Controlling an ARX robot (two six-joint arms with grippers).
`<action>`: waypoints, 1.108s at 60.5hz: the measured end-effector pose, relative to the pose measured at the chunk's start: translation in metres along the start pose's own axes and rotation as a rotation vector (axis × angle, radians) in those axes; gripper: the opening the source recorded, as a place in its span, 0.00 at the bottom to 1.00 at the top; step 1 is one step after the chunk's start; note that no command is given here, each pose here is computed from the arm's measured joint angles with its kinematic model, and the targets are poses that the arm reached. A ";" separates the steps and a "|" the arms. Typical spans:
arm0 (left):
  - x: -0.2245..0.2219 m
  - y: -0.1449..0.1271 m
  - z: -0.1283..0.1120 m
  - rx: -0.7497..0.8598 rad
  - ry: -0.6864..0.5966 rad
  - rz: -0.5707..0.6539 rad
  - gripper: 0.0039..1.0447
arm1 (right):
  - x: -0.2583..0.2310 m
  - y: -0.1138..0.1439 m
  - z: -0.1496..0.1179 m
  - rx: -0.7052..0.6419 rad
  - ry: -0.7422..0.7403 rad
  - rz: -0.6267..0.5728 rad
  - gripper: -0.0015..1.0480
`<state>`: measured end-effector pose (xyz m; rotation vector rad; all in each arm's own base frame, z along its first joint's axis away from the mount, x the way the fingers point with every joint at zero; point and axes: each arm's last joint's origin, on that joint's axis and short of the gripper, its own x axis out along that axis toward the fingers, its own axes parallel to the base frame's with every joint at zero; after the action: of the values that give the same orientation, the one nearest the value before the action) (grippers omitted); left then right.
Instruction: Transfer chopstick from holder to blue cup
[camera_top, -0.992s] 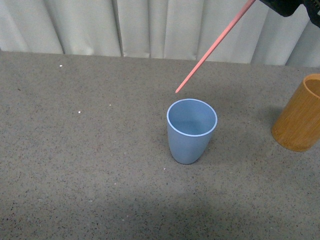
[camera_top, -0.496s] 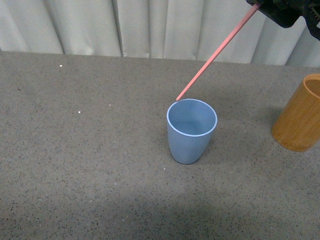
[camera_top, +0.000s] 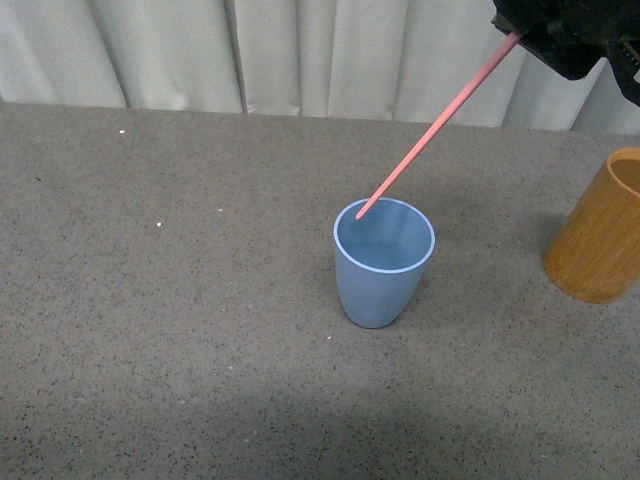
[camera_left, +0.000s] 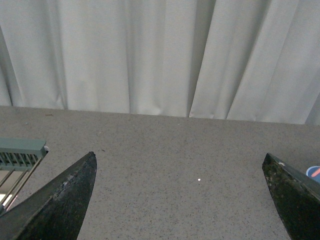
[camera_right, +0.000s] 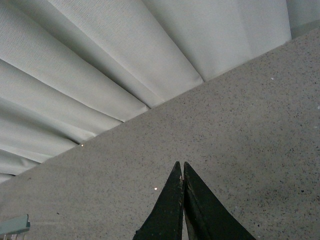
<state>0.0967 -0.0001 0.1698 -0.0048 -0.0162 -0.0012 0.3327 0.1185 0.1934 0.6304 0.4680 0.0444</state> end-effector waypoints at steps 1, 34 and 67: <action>0.000 0.000 0.000 0.000 0.000 0.000 0.94 | 0.000 0.000 0.000 0.000 -0.001 0.001 0.01; 0.000 0.000 0.000 0.000 0.000 0.000 0.94 | -0.003 0.002 -0.001 -0.025 -0.017 -0.022 0.67; 0.000 0.000 0.000 0.000 0.000 0.001 0.94 | -0.060 -0.030 0.009 -0.344 -0.387 -0.001 0.69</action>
<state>0.0967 -0.0001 0.1699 -0.0048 -0.0166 0.0000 0.2801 0.0787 0.2072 0.2889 0.0811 0.0007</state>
